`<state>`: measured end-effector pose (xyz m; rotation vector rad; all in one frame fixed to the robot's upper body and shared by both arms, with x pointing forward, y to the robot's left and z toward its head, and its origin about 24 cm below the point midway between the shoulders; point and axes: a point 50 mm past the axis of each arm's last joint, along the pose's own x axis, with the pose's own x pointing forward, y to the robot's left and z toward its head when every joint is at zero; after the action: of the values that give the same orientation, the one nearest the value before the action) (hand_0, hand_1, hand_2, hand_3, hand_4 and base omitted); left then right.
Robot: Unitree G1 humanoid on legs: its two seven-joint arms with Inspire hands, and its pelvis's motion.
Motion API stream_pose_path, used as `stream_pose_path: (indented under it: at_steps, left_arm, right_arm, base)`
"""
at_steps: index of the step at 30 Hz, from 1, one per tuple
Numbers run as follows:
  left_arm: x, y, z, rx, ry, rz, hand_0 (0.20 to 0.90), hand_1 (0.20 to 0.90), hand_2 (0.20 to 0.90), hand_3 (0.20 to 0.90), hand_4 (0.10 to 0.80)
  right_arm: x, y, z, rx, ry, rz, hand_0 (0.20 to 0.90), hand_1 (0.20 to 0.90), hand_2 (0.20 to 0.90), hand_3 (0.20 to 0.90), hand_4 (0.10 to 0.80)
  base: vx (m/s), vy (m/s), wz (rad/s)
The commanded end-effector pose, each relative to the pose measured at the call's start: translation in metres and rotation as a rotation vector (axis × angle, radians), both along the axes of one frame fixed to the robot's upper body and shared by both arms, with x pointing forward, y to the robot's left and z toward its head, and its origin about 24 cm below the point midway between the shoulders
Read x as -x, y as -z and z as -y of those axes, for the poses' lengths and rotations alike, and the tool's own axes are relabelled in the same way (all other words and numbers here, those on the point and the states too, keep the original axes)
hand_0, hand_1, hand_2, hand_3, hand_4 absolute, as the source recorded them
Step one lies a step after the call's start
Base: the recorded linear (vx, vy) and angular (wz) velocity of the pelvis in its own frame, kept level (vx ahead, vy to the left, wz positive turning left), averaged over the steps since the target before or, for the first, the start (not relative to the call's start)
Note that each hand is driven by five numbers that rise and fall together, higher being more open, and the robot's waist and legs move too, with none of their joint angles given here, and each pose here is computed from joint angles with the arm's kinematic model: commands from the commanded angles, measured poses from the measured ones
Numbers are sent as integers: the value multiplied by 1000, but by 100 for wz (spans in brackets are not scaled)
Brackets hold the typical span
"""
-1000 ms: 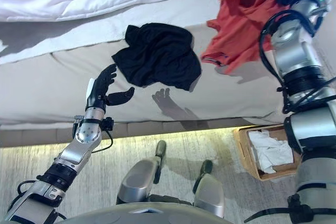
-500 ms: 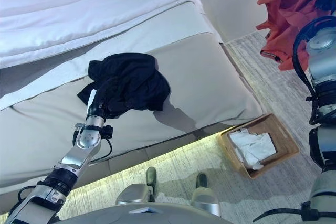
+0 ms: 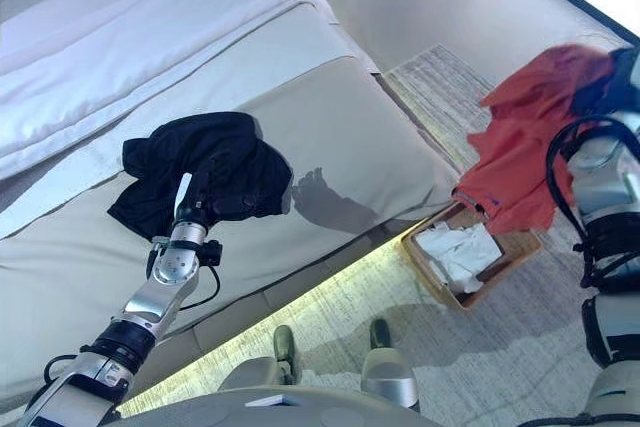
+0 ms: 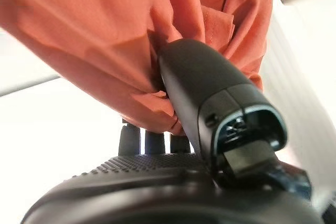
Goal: Pick up the clothes from the bed and place them into the basket
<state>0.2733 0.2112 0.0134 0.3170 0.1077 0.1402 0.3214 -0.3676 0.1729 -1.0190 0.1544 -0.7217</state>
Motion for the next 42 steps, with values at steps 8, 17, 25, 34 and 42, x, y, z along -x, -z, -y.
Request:
stream_pose_path:
  at_steps: [8, 17, 25, 34, 42]
  left_arm:
    - [-15, -20, 16, -45, 62, 111, 900, 900, 900, 900, 800]
    - [-17, -22, 23, -38, 93, 123, 900, 900, 900, 900, 800]
    - [-9, -14, 25, -5, 118, 105, 900, 900, 900, 900, 800]
    - [-8, -15, 26, 2, 136, 110, 900, 900, 900, 900, 800]
    - [-10, -18, 26, 1, 138, 123, 900, 900, 900, 900, 800]
  right_arm:
    - [-4, 14, -2, 51, -1, -50, 300, 300, 300, 200, 100]
    - [-7, 29, -4, 35, -6, -112, 300, 300, 300, 200, 100]
    - [-3, 28, 6, 61, 26, -146, 300, 300, 300, 200, 100]
    - [5, 42, 14, 62, 81, -185, 900, 900, 900, 900, 800]
    - [10, 43, 21, 68, 117, -185, 900, 900, 900, 900, 800]
  base:
    - [-12, -22, -7]
    - [-24, 4, -3]
    - [20, 26, 0]
    - [7, -8, -1]
    - [-7, -3, -3]
